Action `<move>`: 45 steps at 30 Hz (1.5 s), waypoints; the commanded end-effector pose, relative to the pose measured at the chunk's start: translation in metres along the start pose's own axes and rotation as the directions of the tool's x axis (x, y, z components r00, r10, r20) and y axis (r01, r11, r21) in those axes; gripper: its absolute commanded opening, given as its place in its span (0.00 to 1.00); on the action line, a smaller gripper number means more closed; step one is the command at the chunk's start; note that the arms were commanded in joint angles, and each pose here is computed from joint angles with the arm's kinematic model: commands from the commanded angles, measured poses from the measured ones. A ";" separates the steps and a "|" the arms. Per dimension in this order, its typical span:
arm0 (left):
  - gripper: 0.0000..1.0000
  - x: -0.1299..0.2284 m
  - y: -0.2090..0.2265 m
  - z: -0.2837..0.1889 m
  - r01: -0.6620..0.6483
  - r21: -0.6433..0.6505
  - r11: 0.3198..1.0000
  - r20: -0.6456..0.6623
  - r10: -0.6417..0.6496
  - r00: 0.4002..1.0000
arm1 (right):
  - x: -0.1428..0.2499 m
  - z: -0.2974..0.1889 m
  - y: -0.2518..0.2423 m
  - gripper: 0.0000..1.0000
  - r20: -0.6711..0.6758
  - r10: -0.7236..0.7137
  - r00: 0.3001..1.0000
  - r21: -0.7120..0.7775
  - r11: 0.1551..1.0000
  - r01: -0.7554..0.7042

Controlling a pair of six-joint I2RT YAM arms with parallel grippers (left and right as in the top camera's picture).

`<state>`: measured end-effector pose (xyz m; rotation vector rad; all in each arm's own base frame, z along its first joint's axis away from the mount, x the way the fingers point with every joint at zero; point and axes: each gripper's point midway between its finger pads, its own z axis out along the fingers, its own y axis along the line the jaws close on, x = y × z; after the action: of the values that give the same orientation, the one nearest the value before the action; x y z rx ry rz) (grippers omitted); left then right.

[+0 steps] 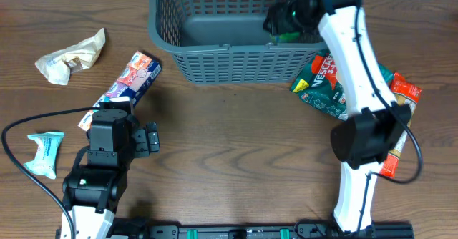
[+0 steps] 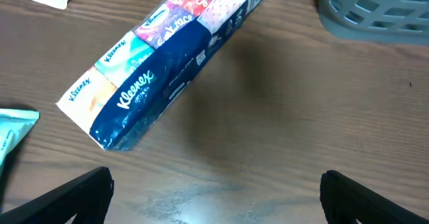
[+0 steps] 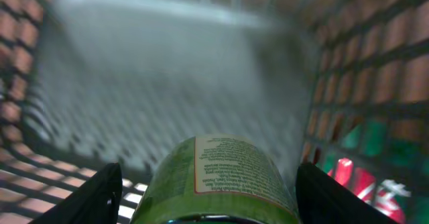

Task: Pack container
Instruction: 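Lift the jar and carry it into the grey basket, release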

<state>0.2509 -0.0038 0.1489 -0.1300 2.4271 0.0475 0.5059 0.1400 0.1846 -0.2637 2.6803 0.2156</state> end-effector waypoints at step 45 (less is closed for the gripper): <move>0.99 0.001 0.005 -0.005 -0.013 -0.021 1.000 -0.015 0.013 1.000 | -0.001 -0.011 0.009 0.99 -0.045 -0.138 0.989 -0.009 0.990 0.138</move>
<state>0.2438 -0.0030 0.1431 -0.1281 2.4644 0.0551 0.4938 0.1299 0.1503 -0.3761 2.8230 0.1207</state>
